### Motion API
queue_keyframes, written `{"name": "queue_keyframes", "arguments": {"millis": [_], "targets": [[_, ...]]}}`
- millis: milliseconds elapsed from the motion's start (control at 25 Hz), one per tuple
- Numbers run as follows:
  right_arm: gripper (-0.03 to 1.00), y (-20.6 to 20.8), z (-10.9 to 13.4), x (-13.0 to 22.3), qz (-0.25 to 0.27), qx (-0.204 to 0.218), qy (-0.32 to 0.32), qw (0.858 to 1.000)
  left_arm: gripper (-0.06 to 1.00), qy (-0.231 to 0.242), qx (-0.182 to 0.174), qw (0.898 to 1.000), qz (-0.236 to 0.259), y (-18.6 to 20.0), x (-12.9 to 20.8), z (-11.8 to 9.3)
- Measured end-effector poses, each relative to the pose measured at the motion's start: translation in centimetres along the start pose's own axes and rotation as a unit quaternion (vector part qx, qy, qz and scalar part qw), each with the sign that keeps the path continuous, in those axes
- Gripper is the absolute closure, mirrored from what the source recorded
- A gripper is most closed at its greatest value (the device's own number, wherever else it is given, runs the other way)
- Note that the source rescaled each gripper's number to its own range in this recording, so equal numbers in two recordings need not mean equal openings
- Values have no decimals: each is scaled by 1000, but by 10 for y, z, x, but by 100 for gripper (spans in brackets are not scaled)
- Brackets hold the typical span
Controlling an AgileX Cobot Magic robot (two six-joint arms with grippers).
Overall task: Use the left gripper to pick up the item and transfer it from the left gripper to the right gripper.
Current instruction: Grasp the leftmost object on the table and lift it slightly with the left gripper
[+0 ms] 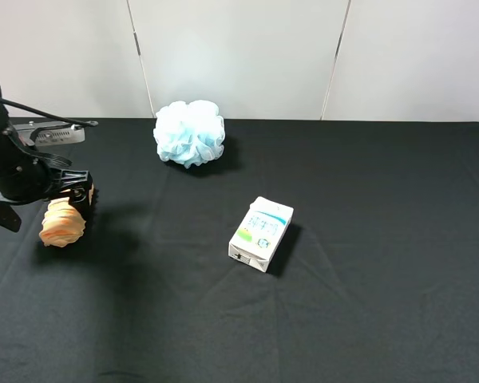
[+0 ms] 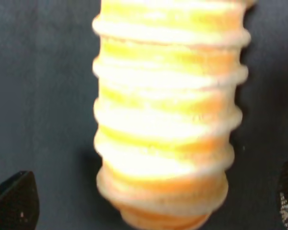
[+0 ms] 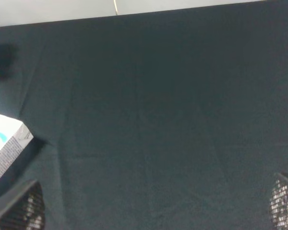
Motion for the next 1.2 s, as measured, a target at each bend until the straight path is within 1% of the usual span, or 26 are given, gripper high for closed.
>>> {"name": "queue_keyframes", "arguments": {"millis": [160, 480, 800, 920, 1040, 1200], "targets": [[-3, 0, 0, 0, 0, 0, 0, 1000, -6, 0, 2, 1000, -3, -7, -3, -2], [-3, 0, 0, 0, 0, 0, 0, 1000, -6, 1, -6, 1000, 10, -27, -5, -3], [-3, 0, 0, 0, 0, 0, 0, 1000, -4, 1, -5, 1000, 8, -29, -5, -4], [-3, 0, 0, 0, 0, 0, 0, 1000, 5, 1, -5, 1000, 8, -29, -5, -4], [-3, 0, 0, 0, 0, 0, 0, 1000, 19, 1, -5, 1000, 8, -29, -5, -4], [-3, 0, 0, 0, 0, 0, 0, 1000, 42, 1, -6, 1000, 11, -29, -5, -3]]}}
Point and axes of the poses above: a point on each arm's last joint axis where the gripper is mounted, y pointing back along that axis away from the gripper, z along the wrist's bending axis when the last joint is at zero, x = y × z, the point moved 1 cm from there along -y, pointing out along that axis toward the gripper, and after that the axes turned 14 degrees about y, right-handed, at the moved point
